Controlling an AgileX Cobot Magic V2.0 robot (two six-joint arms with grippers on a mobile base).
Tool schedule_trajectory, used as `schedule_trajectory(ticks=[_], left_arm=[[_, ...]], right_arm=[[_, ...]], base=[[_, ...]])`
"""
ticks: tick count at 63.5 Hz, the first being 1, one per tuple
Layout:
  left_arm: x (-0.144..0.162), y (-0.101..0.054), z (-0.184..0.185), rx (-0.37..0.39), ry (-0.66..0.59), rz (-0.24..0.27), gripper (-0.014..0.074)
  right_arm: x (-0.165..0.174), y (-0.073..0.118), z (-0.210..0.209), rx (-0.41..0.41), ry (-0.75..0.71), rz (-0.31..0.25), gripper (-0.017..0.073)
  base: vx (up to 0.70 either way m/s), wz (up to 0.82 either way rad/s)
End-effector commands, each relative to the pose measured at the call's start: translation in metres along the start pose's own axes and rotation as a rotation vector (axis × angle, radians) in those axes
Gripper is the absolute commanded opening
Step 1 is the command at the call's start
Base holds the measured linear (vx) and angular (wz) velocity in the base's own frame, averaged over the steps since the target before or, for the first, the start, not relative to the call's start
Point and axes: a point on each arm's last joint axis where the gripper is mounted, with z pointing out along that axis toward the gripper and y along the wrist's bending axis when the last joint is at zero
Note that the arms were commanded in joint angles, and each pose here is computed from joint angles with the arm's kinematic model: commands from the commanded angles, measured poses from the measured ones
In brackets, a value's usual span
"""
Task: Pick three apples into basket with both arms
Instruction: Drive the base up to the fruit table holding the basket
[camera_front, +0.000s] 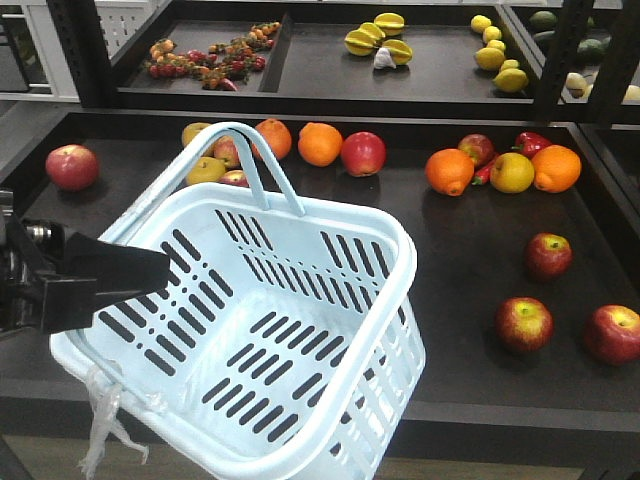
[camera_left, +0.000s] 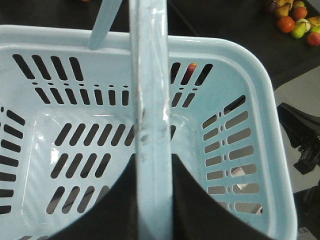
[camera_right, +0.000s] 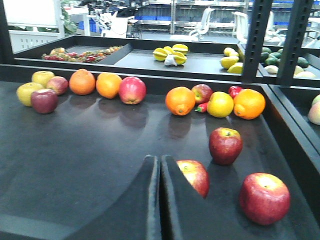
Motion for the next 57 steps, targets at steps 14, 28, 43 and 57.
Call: schedule_trajectory(ticks=[14, 28, 43, 57], left_arm=[[-0.0135, -0.0098, -0.0105, 0.038, -0.119, -0.014, -0.0007], [-0.0135, -0.0098, -0.0105, 0.038, -0.119, -0.014, -0.0007], [-0.0135, -0.0098, -0.0105, 0.038, -0.119, -0.014, -0.0007], [-0.0135, -0.0098, -0.0105, 0.038, -0.119, -0.014, -0.0007]], right_arm=[[-0.0029, 0.0002, -0.0001, 0.002, -0.071, -0.017, -0.0001], [-0.0029, 0.0002, -0.0001, 0.002, -0.071, -0.017, -0.0001], [-0.0029, 0.0002, -0.0001, 0.002, -0.071, -0.017, -0.0001], [-0.0029, 0.0002, -0.0001, 0.002, -0.071, -0.017, -0.0001]], base=[[0.09, -0.12], [0.09, -0.1], [0.09, -0.07], [0.09, -0.05]])
